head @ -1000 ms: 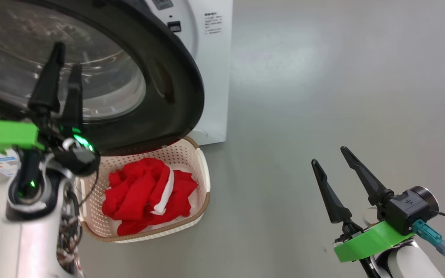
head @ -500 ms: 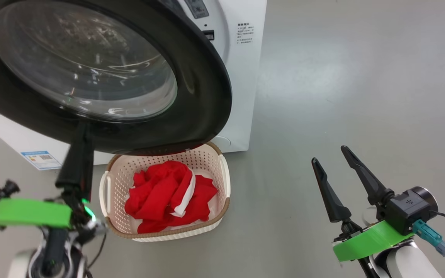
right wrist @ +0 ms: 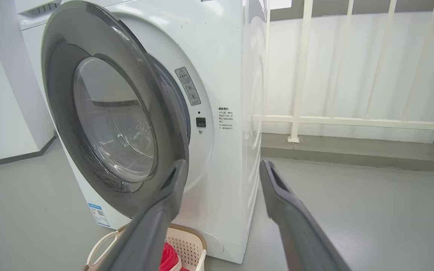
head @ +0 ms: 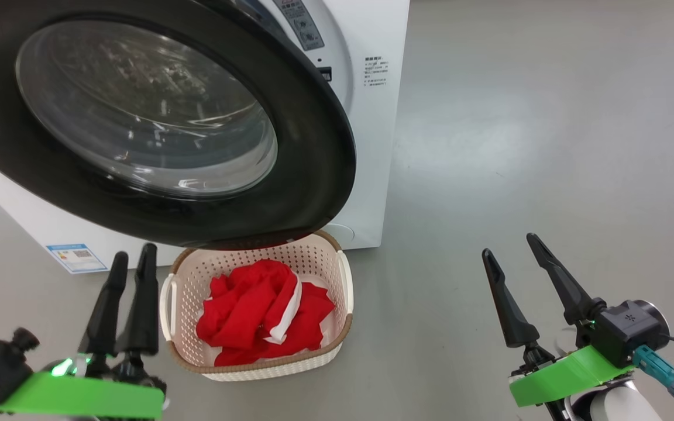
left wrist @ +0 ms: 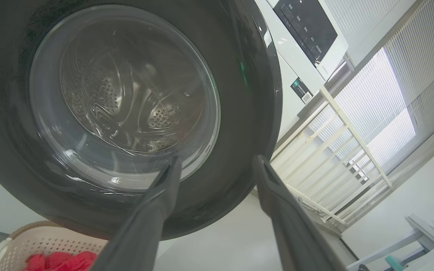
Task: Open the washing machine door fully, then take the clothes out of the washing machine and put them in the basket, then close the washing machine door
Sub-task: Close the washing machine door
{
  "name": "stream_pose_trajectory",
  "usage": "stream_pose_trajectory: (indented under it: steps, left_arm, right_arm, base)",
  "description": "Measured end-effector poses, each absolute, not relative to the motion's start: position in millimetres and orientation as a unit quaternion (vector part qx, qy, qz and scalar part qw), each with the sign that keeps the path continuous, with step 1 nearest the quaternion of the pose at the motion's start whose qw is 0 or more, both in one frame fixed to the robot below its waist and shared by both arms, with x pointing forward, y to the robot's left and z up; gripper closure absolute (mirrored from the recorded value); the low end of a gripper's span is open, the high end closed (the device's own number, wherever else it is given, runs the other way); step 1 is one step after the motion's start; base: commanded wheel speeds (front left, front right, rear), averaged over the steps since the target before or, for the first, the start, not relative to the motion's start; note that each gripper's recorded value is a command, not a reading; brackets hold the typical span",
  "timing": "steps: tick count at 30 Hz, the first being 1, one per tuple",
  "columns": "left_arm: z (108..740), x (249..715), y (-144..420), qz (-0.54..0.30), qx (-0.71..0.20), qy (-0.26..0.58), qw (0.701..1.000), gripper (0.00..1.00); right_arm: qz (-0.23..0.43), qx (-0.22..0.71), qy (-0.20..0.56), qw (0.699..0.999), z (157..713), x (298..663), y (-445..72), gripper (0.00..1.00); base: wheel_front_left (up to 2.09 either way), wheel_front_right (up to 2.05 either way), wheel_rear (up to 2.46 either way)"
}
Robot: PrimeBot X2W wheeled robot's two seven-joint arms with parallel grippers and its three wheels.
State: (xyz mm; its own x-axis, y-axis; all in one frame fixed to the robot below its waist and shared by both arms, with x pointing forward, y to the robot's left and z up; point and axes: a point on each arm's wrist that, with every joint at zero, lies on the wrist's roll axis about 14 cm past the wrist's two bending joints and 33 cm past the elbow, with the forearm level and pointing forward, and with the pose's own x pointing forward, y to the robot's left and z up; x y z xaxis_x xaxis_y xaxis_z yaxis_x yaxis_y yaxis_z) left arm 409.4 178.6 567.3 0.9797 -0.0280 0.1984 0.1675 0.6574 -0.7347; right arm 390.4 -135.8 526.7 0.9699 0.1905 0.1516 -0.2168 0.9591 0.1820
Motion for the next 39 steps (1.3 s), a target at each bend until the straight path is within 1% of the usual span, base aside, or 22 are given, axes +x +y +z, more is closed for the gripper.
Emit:
stream_pose_trajectory:
  steps: [3,4,8,11,21,31,39]
  left_arm:
    - [566,402,180,-0.062,-0.306,-0.097,0.945,0.00]
    - [563,399,180,-0.062,-0.282,-0.097,0.952,0.00]
    - [557,389,177,-0.068,-0.185,-0.096,0.976,0.00]
    - [553,382,178,-0.064,-0.136,-0.092,0.984,0.00]
    - [539,363,177,-0.060,-0.087,-0.080,0.991,0.00]
    - [526,353,178,-0.055,-0.088,-0.065,0.993,0.00]
    - [525,351,176,-0.053,-0.096,-0.066,0.992,0.00]
  right_arm:
    - [0.097,0.101,-0.068,0.988,527,387,-139,0.00]
    - [0.094,0.103,-0.068,0.988,527,385,-140,0.00]
    - [0.087,0.107,-0.068,0.988,527,379,-142,0.00]
    - [0.078,0.108,-0.075,0.988,531,374,-147,0.00]
    - [0.055,0.098,-0.082,0.990,534,359,-162,0.00]
    - [0.046,0.096,-0.080,0.991,531,346,-166,0.00]
    - [0.050,0.097,-0.082,0.991,532,346,-163,0.00]
  base:
    - [0.00,0.00,0.00]
    - [0.00,0.00,0.00]
    - [0.00,0.00,0.00]
    - [0.00,0.00,0.00]
    - [0.00,0.00,0.00]
    - [0.00,0.00,0.00]
    - [0.00,0.00,0.00]
